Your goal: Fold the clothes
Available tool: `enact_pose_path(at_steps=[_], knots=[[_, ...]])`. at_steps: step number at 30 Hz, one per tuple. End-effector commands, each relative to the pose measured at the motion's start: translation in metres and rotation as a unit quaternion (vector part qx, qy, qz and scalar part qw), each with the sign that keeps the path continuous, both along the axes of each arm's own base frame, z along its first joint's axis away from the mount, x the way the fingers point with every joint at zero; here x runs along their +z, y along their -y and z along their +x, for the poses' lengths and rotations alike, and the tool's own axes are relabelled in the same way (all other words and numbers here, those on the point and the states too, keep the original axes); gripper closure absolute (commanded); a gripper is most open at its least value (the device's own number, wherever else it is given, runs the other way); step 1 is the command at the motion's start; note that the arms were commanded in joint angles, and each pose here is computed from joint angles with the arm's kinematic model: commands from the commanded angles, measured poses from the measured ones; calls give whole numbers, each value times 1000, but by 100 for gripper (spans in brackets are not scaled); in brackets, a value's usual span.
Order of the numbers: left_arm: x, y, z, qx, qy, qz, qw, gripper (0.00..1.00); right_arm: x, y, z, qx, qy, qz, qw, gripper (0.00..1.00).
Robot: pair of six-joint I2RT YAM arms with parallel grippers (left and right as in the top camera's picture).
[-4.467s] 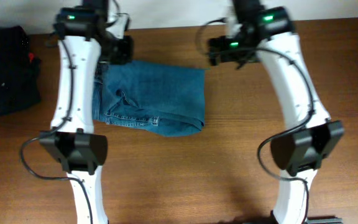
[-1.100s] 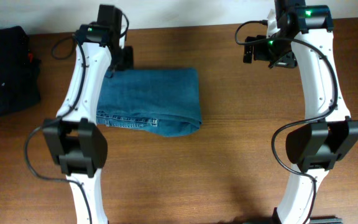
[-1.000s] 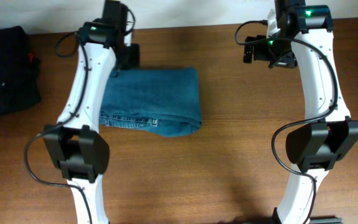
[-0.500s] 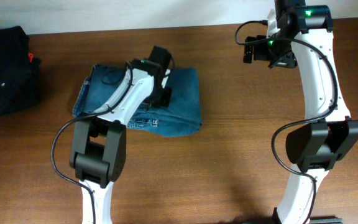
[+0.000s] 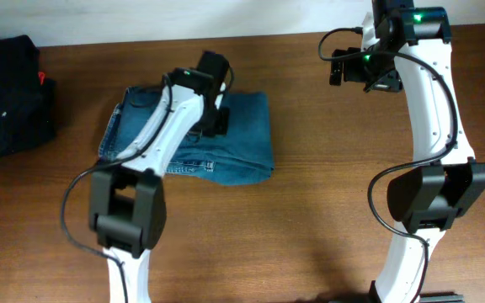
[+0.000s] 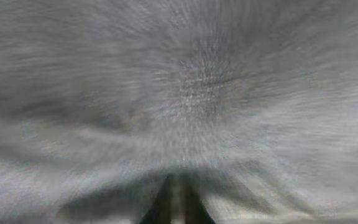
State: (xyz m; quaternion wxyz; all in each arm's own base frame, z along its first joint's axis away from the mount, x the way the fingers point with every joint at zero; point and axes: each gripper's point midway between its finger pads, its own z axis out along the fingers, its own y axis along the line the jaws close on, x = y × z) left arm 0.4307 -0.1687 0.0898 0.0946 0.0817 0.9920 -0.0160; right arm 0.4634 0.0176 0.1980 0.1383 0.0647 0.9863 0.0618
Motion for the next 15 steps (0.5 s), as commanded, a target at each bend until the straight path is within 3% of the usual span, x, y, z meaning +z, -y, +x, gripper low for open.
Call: enact_pose_path(at_steps=[1, 4, 7, 15], knots=[[56, -5, 0, 105, 35, -56, 992, 1, -4, 4, 0, -1, -4, -5, 1000, 1], [59, 9, -19, 103, -18, -110, 988, 0, -4, 4, 0, -1, -4, -5, 1000, 1], [53, 6, -35, 116, -57, -112, 985, 1, -4, 4, 0, -1, -4, -5, 1000, 1], [34, 2, -36, 264, -79, -122, 954, 1, -4, 4, 0, -1, -4, -5, 1000, 1]])
